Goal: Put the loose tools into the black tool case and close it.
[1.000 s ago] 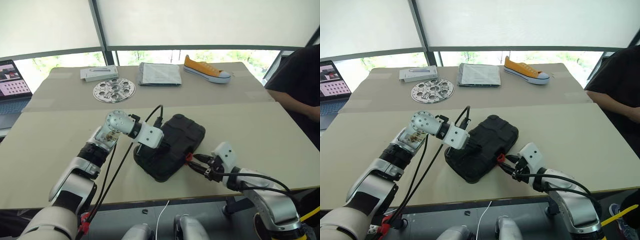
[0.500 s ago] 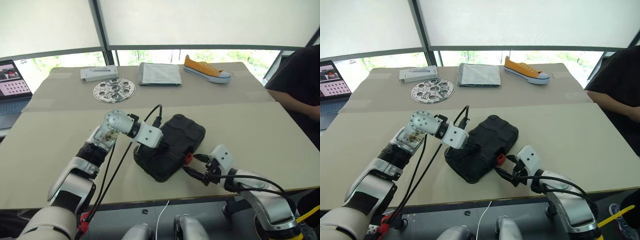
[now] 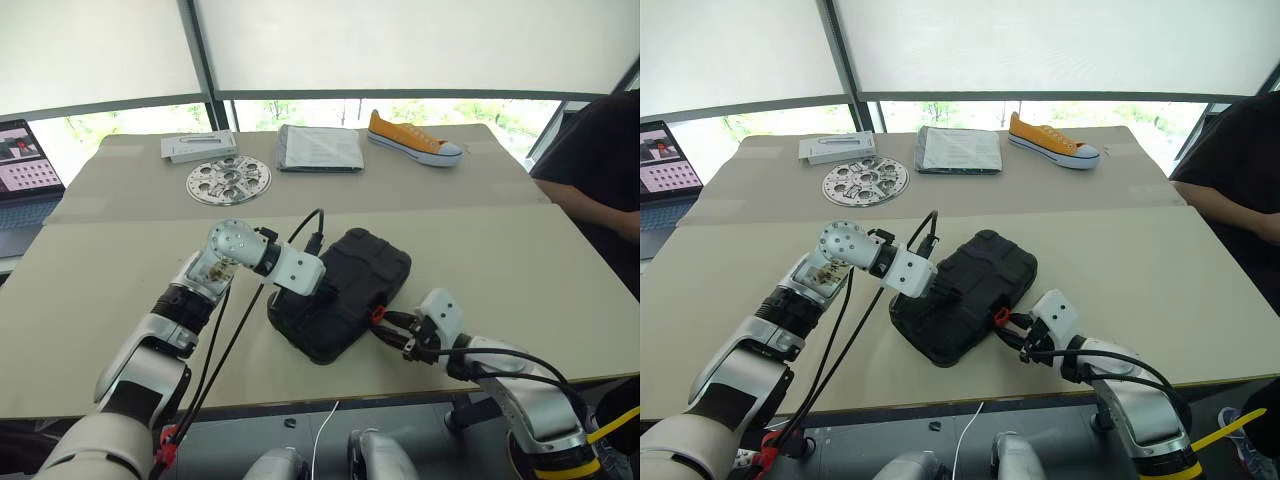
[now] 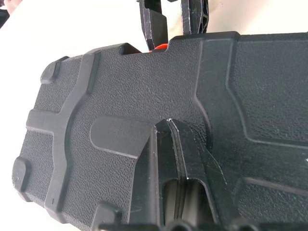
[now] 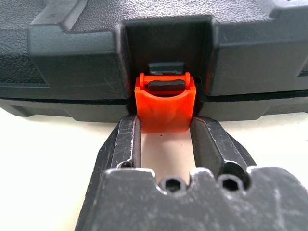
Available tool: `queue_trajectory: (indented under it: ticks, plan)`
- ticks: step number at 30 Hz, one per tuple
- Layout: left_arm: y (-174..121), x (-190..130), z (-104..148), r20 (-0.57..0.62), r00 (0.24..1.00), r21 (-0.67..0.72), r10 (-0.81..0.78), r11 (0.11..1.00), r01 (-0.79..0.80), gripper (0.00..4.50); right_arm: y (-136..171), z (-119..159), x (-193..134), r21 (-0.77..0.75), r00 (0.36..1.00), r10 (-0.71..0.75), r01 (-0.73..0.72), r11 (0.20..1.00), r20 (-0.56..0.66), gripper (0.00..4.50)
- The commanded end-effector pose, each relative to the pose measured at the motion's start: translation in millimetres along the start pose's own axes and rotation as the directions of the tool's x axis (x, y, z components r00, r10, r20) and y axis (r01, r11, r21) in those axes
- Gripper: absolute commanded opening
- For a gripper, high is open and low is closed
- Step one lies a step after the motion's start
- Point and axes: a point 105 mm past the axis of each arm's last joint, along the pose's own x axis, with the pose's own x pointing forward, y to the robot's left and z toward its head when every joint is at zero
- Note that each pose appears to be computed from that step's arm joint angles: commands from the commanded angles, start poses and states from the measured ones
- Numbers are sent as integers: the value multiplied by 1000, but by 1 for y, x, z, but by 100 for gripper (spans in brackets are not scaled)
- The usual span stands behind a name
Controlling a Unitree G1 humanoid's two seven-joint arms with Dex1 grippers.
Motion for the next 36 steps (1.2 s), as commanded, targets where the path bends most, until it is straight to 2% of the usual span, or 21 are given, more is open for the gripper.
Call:
queue_trajectory:
  ticks: [1,17,19,20,26,31,34,36]
  plan:
    - [-27,6,-22,-76,991,-83,-113,991,107,0,0,18,-8,-56,998,-4,8,998,63,122]
    - [-28,8,-23,-76,991,-79,-114,991,108,0,6,23,-15,-62,998,9,-5,998,55,122]
    - [-28,9,-23,-76,990,-78,-115,991,109,0,8,23,-16,-55,998,23,-20,998,52,223]
    - [-28,9,-23,-76,990,-78,-115,991,109,0,9,24,-16,-55,998,28,-25,998,51,242]
    - [-29,9,-24,-77,990,-76,-118,991,112,0,12,21,-19,-91,999,23,-21,996,25,439]
    - [-29,9,-23,-77,990,-72,-118,991,113,0,4,14,-26,-106,1000,-10,8,994,-21,439]
    - [-30,10,-23,-74,990,-69,-120,991,115,0,3,14,-32,-105,1000,-3,1,994,-23,371]
    - [-30,11,-23,-74,990,-68,-121,991,116,0,4,13,-33,-112,1000,1,-4,994,-29,289]
